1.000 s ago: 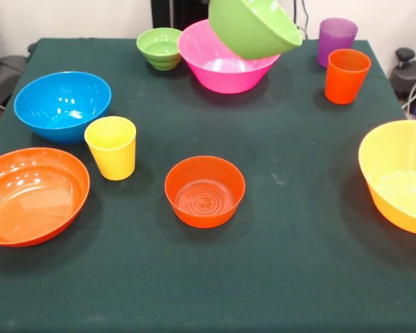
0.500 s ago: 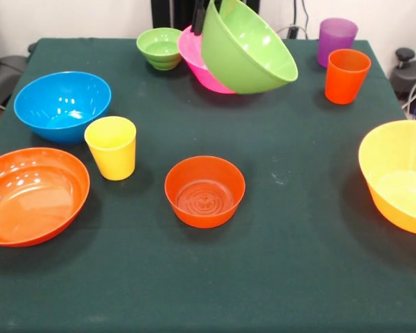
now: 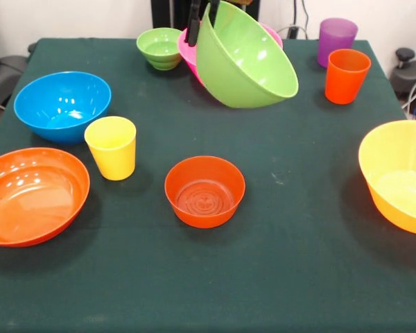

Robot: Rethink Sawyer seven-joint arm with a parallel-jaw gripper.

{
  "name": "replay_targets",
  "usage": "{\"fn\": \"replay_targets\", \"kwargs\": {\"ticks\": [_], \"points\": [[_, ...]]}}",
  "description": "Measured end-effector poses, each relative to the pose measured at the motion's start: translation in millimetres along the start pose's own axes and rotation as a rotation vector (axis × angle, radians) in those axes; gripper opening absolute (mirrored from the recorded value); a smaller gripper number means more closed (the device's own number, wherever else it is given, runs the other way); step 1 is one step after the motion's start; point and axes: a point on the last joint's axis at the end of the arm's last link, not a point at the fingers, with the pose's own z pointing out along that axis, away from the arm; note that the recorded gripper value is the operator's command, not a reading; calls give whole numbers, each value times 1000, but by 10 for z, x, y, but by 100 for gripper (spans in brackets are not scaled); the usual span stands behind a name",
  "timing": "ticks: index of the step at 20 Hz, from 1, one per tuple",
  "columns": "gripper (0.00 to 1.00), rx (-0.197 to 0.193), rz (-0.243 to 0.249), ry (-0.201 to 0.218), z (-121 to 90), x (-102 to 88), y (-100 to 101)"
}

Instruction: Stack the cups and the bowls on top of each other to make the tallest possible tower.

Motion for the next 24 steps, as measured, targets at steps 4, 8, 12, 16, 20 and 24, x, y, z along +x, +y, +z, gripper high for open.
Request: {"fn": "replay_targets", "kwargs": {"ticks": [4, 8, 12, 16, 20, 24], "points": [[0, 2, 16, -1, -21, -201, -18], [0, 0, 36, -9, -28, -438, -33], [0, 1, 49, -19, -9, -633, -48], [0, 1, 58, -39, 30, -825, -50], [0, -2, 65, -59, 76, -979, -42], [0, -5, 74, -77, 159, -1180, -21]]}}
